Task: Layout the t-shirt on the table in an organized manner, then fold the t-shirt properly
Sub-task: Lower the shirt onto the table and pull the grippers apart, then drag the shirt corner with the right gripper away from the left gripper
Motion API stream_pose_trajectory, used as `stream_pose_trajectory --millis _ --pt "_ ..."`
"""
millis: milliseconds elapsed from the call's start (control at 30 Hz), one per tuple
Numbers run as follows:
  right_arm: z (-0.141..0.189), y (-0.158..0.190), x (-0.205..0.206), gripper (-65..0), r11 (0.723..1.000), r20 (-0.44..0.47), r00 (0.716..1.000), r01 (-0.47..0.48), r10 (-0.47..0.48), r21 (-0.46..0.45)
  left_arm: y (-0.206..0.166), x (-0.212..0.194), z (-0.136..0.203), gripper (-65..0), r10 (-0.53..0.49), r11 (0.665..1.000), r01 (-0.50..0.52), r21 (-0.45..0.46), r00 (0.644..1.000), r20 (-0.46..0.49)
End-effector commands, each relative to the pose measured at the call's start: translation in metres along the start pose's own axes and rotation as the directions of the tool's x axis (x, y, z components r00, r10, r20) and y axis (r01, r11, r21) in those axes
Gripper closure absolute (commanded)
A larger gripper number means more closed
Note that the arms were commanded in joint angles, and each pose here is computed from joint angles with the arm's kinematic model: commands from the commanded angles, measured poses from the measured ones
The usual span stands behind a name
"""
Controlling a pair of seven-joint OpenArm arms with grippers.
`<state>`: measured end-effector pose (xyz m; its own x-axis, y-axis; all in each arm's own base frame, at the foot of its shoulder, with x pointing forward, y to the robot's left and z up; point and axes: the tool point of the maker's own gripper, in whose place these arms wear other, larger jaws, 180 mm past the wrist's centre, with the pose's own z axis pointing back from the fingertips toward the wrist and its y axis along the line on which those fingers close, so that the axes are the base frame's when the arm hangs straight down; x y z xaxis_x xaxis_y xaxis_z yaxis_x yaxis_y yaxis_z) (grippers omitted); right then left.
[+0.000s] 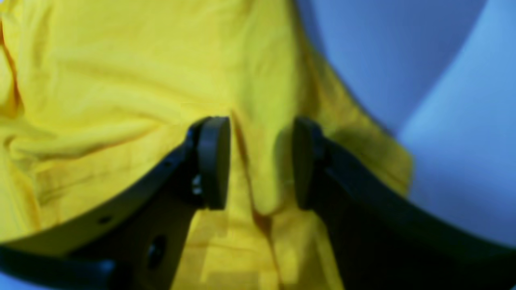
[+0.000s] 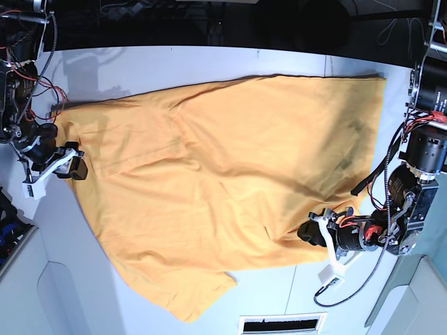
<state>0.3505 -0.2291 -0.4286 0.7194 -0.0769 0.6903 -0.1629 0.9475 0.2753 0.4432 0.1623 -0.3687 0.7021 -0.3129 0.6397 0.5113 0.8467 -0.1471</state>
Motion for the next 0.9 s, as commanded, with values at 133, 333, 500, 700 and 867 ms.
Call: stream_pose_trajectory --millis 133,333,500,700,867 --pt "-0.012 0.017 -0.001 -25.3 0.995 -0.019 0.995 -0.098 0.099 0.031 -0.012 0.005 -0.005 -17.3 -0.001 1.0 0.002 -0.028 1.0 0.028" --pt "-0.02 0.022 -0.014 -25.3 0.991 -0.057 0.99 -0.128 0.13 0.033 -0.019 -0.03 -0.014 -17.3 0.013 0.999 -0.014 -0.036 1.0 -0.027" --pt "-0.02 0.017 -0.013 -25.3 0.994 -0.056 0.992 -0.111 0.111 0.001 -0.02 -0.048 -0.017 -17.3 0.01 0.999 -0.012 -0.031 0.998 -0.063" --pt "-0.02 0.016 -0.014 -17.7 0.994 -0.057 0.993 -0.108 0.107 -0.004 -0.021 -0.051 -0.017 -17.3 0.014 0.999 -0.016 -0.034 0.998 -0.066" --pt "-0.02 0.016 -0.014 0.0 0.994 -0.059 0.992 -0.108 0.107 -0.004 -0.021 -0.049 -0.017 -17.3 0.014 0.999 -0.016 -0.034 0.998 -0.059"
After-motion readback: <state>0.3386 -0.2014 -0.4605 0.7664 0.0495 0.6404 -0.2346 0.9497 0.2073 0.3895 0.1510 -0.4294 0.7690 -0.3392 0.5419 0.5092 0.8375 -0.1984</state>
